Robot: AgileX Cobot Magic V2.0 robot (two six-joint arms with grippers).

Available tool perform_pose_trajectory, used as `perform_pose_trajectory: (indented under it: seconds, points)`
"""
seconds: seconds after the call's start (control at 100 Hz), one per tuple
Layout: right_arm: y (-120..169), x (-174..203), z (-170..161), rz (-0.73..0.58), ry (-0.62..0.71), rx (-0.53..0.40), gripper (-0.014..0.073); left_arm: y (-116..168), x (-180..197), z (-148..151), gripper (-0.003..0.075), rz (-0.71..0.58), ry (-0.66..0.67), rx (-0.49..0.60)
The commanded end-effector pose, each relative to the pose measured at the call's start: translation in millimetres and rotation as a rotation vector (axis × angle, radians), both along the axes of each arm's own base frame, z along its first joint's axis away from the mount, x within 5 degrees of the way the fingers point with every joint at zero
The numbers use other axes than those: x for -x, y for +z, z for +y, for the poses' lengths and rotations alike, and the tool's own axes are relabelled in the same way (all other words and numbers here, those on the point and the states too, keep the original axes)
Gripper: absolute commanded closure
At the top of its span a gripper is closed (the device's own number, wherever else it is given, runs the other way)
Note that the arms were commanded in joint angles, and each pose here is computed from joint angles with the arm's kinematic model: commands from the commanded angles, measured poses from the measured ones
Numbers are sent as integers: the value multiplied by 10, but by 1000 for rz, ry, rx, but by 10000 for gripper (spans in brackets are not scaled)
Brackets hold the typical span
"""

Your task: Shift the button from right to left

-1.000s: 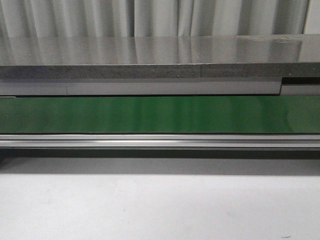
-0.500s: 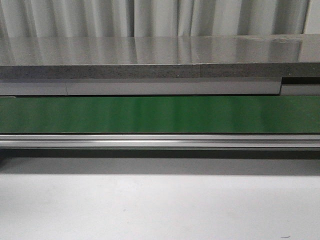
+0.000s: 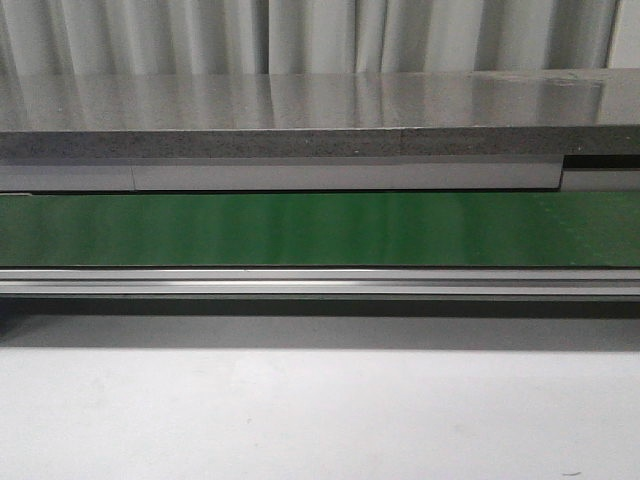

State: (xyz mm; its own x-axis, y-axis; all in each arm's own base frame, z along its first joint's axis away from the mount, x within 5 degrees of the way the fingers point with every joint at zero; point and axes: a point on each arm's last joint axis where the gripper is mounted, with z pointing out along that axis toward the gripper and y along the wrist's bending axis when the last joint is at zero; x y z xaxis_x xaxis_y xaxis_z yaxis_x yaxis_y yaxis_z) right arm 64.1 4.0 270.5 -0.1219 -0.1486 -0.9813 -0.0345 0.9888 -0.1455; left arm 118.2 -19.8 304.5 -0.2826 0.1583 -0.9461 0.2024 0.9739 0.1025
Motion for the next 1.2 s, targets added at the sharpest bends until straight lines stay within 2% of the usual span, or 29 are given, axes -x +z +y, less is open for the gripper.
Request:
perform_pose_trajectory:
  seconds: [0.0,0.09,0.18,0.3,0.49,0.7,0.8,1.19]
  points:
    - [148,-2,-18,-89,-19,1,663,102,113,10,172,-136,-1,42]
    - [148,-2,-18,-89,-19,1,663,49,216,27,214,-160,-1,46]
    - [148,-2,-18,-89,-19,1,663,21,266,34,291,-171,-1,50]
    - [148,-2,-18,-89,-19,1,663,10,269,35,438,-169,-1,50]
    - [148,-2,-18,-89,-19,1,663,8,269,34,713,-167,-2,50]
    - [148,-2,-18,-89,-19,1,663,8,269,34,715,-167,-2,50]
    - [148,-2,-18,-89,-19,1,663,2,273,19,715,-147,-4,115]
    - [148,-2,-18,-89,-19,1,663,2,273,19,715,-147,-4,115]
